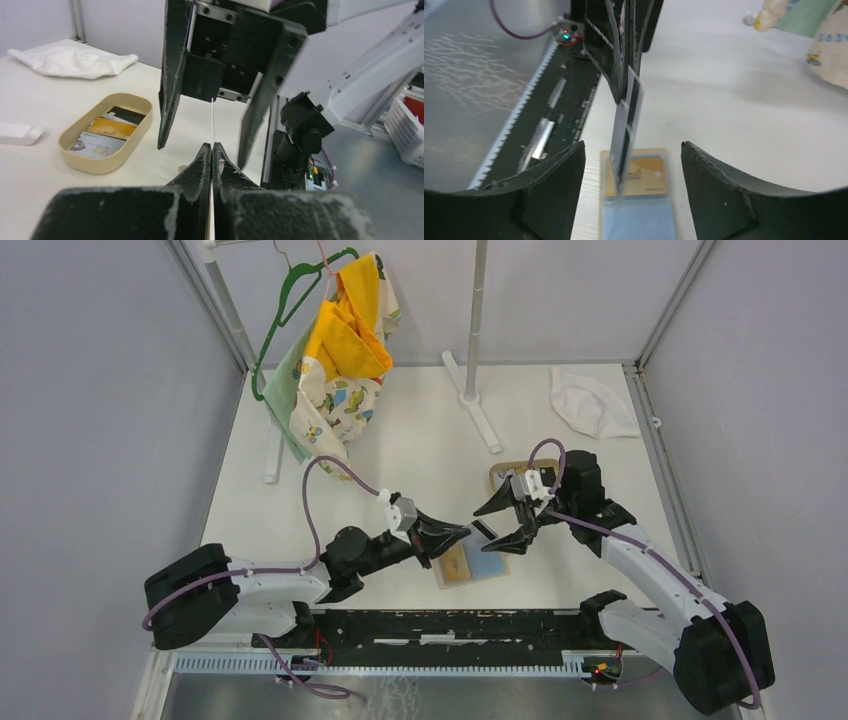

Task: Put the credit cards into the card holder
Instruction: Insert the credit card into the card holder.

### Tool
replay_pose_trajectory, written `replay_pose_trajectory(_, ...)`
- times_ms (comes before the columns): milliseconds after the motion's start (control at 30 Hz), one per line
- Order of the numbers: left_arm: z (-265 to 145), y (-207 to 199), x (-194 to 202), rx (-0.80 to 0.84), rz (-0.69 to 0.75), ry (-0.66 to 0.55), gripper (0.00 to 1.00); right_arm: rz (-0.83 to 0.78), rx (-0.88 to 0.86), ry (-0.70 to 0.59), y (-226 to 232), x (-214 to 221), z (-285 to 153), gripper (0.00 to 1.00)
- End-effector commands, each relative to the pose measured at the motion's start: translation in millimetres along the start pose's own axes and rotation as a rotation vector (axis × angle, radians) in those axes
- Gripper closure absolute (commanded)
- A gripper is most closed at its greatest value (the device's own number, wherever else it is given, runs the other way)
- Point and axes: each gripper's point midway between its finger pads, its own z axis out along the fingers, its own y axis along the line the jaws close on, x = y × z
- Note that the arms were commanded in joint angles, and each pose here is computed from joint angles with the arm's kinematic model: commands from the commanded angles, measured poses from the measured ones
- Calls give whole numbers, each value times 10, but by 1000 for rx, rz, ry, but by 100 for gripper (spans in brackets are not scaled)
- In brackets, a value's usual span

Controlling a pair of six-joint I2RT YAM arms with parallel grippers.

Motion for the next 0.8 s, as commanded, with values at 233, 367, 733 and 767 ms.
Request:
replay_pose_trajectory(233, -320, 415, 252, -94, -417, 251, 98, -216, 288, 359, -557, 324, -366, 18)
replay_pose_trajectory(367, -443, 372, 369, -79, -528, 288, 98, -363, 243, 454, -497, 521, -455, 17)
replay_pose_trajectory(733, -468, 529, 656, -172, -787, 336, 98, -582, -53, 585, -39, 1172, -472, 17)
replay_pose_trajectory(767, -476, 546, 686, -181, -807, 337, 98, -576, -60, 601, -38, 1213, -476, 18)
